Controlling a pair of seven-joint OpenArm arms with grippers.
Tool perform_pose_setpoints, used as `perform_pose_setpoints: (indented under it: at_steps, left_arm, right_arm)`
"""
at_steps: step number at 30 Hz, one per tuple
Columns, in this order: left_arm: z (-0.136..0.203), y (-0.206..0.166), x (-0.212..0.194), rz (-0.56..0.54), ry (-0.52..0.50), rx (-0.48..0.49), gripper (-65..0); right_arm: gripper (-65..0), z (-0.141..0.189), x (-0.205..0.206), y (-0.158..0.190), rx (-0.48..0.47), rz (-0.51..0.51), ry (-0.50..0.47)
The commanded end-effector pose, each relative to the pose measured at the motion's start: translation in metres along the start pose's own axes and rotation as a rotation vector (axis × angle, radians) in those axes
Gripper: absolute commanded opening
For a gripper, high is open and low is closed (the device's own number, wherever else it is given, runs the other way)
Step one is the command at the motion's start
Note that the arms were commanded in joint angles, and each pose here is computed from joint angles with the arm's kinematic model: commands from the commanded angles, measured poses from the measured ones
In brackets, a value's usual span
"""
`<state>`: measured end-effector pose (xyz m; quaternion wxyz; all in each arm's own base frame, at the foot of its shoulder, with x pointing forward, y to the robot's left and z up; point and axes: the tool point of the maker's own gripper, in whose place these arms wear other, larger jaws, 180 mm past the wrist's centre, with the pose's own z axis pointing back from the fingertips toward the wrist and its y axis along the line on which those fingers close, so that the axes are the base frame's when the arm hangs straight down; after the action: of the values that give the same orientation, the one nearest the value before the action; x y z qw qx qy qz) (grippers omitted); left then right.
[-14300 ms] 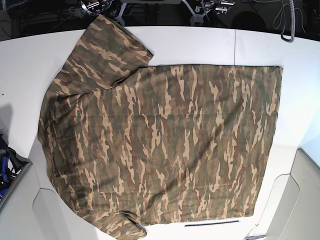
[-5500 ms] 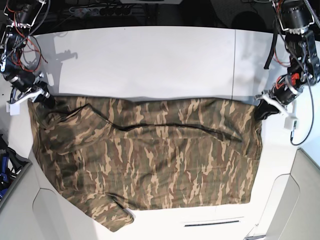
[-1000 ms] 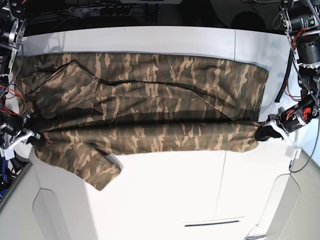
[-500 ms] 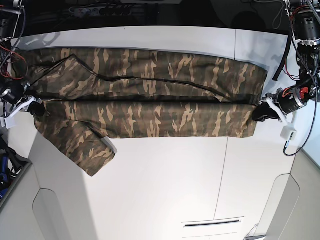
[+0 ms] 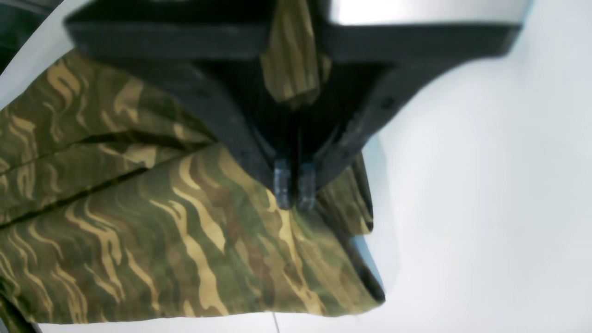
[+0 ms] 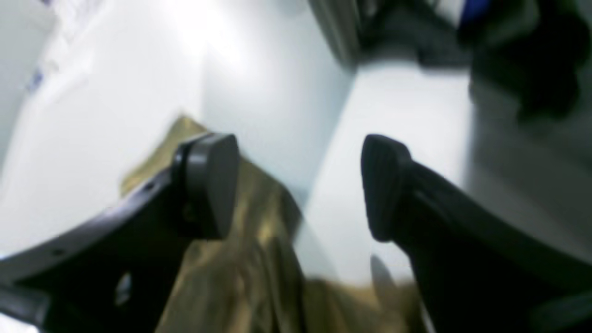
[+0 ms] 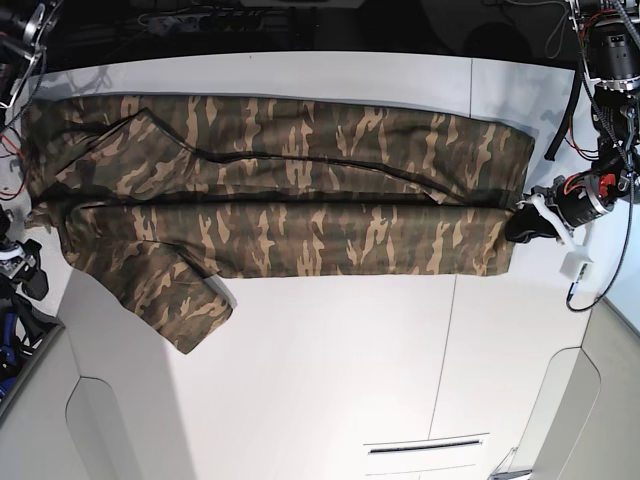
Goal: Fold the T-shirt properly
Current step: 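Lay the folded edge down and smooth the strip with both grippers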
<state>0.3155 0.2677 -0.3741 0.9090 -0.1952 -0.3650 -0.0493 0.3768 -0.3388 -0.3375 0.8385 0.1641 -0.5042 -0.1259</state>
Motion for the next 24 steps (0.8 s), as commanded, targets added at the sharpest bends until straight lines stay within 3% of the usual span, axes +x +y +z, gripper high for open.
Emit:
perform_pose_setpoints:
  at_steps: [1,8,12,19,24]
  left_arm:
    - [0.007,0.002,0.020,-0.028,-0.049,0.002,-65.0]
    - [0.008,0.002,0.021,-0.028,-0.057,0.001,-65.0]
    - [0.008,0.002,0.021,-0.028,-0.057,0.002,-65.0]
    - [0.007,0.002,0.021,-0.028,-0.057,0.002,-65.0]
    - [0.006,0.001,0.021,-0.024,-0.060,-0.004,-65.0]
  right_arm:
    - [-23.7,-0.001,0.023,0.005,0.010,0.029,-0.054]
    - [-23.7,-0.035,0.009,0.028,-0.028,0.145,-0.057]
    - [-23.7,-0.064,-0.020,0.040,-0.061,0.226,0.026]
    - [-23.7,-0.099,-0.053,0.052,-0.095,0.237,0.104]
    - [-23.9,-0.109,-0.068,0.072,-0.026,0.219,0.142]
